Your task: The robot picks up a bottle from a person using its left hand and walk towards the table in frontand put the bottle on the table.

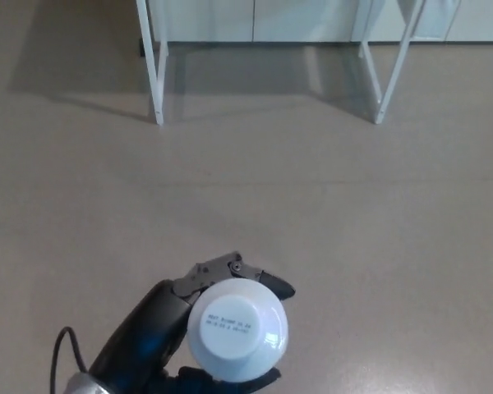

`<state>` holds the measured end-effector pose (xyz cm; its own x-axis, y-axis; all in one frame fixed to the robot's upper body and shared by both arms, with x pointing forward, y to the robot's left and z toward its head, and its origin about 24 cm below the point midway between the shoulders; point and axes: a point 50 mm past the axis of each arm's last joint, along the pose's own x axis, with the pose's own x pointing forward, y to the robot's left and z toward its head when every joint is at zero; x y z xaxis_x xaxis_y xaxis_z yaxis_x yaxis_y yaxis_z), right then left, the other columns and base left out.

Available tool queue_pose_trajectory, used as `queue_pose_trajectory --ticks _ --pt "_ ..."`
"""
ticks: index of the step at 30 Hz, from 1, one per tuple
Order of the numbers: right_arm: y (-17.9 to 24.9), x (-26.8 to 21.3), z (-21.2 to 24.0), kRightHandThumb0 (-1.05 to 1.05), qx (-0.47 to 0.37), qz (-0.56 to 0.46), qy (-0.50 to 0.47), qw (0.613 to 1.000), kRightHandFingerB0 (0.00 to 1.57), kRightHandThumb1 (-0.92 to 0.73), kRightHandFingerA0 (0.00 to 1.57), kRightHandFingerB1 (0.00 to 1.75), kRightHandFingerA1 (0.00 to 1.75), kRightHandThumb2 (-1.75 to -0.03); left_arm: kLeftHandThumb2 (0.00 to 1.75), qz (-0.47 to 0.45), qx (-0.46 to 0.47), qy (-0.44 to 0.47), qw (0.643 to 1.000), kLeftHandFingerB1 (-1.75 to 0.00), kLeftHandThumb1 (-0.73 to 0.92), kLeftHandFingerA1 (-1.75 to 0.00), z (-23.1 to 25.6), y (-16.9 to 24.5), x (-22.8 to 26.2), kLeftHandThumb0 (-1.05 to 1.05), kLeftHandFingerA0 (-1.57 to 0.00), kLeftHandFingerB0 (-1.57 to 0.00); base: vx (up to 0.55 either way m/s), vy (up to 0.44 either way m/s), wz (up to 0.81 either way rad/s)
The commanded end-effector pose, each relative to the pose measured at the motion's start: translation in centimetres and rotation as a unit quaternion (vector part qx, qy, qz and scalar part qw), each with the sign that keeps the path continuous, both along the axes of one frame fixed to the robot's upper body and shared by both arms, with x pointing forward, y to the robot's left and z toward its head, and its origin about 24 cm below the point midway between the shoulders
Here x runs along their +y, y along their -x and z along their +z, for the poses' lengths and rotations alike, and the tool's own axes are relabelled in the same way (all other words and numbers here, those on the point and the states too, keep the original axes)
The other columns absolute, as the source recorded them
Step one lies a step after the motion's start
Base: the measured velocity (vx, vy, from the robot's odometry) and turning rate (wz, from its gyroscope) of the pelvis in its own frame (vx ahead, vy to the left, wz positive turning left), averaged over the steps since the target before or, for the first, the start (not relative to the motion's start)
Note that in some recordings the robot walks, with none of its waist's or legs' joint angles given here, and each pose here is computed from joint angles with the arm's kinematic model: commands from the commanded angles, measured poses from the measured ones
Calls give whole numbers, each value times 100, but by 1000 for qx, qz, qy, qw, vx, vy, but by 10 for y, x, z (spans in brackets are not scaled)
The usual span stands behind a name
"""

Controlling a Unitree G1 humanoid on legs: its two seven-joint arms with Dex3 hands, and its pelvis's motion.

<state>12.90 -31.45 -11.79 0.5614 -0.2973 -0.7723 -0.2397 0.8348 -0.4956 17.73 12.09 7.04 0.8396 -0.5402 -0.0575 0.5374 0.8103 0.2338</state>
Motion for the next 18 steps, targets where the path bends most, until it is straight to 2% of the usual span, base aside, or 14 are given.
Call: queue_pose_trajectory --ticks 1,6,8,13,18 --pt "-1 -7 4 -51 3 5 8 1000 54 -75 63 40 45 -63 67 10 -5 16 1000 -109 82 -138 2 -5 2 -26 -107 -74 269 -191 14" --pt "1 -7 3 -52 10 15 12 1000 54 -75 64 39 44 -63 67 9 0 10 1000 -113 83 -138 -3 -6 6 -25 -103 -71 343 -189 32" --pt "1 -7 3 -51 12 15 11 1000 52 -76 64 39 44 -63 67 8 2 11 1000 -107 83 -136 -5 -7 8 -26 -105 -73 432 -106 21" --pt "1 -6 3 -52 14 20 11 1000 52 -76 64 39 45 -63 65 17 16 5 1000 -103 80 -134 -9 -8 11 -34 -108 -75 342 -106 -1" --pt "0 -6 4 -52 13 31 17 999 53 -77 65 39 45 -64 65 24 9 -6 1000 -105 80 -135 -9 -9 12 -32 -108 -76 371 85 -19"
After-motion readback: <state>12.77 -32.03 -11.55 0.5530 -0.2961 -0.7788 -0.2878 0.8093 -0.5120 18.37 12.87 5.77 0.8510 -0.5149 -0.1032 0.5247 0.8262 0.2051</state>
